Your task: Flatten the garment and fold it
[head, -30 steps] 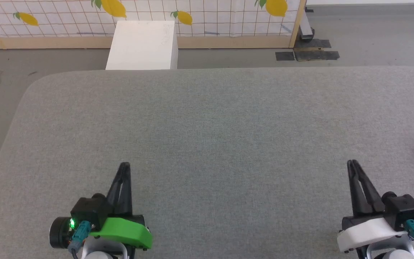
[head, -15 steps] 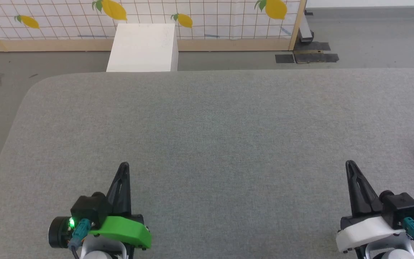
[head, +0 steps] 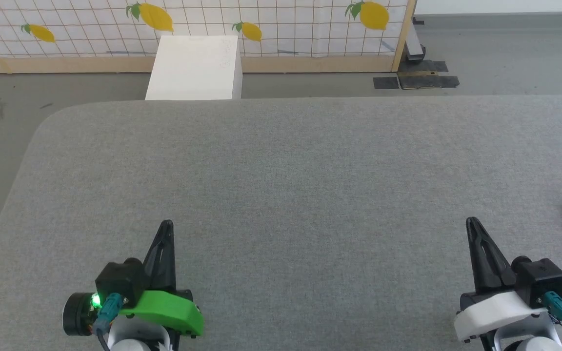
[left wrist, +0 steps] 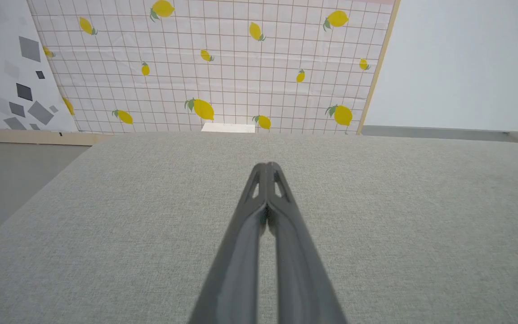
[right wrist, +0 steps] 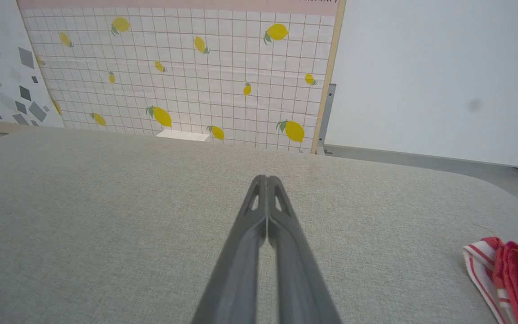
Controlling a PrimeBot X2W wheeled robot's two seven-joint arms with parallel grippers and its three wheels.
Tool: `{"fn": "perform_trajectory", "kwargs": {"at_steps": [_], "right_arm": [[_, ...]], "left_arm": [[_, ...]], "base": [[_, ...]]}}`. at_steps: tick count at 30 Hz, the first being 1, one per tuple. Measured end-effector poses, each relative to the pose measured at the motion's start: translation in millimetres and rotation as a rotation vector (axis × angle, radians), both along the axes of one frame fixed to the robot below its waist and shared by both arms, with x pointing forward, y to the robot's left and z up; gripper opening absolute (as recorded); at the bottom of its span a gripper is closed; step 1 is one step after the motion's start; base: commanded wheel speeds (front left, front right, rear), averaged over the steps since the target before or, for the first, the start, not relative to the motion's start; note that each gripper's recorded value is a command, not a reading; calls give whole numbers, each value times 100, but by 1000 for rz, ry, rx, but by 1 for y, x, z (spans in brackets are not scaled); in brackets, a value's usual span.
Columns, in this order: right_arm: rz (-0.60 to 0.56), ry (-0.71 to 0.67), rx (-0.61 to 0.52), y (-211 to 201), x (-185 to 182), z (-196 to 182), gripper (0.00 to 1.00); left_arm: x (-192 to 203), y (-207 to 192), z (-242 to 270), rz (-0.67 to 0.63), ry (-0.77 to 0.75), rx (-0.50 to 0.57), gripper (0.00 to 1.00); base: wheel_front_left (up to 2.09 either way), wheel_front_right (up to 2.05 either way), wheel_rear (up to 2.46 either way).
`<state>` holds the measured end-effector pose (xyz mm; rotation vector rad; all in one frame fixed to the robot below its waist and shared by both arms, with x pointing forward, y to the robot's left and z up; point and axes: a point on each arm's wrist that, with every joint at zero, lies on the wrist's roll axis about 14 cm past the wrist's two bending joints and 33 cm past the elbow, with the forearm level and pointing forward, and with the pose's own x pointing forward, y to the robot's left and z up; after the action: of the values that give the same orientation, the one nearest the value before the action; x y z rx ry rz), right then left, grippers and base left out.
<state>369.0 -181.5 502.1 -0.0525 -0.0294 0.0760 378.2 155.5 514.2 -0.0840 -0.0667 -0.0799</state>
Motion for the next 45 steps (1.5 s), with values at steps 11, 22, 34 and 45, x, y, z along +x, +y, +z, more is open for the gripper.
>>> {"fn": "perform_trajectory", "kwargs": {"at_steps": [11, 22, 34, 45], "right_arm": [[5, 9, -1, 2, 0, 1, 0], [12, 15, -3, 5, 0, 3, 0], [19, 25, -3, 7, 0, 6, 0], [25, 30, -5, 10, -1, 8, 0]], "left_arm": [[0, 2, 2, 6, 3, 23, 0], [0, 4, 5, 14, 9, 36, 0], [-1, 6, 7, 19, 18, 52, 0], [-1, 9, 9, 30, 24, 60, 0]], "base": [[0, 0, 0], [0, 0, 0], [0, 0, 0], [0, 0, 0]]}}
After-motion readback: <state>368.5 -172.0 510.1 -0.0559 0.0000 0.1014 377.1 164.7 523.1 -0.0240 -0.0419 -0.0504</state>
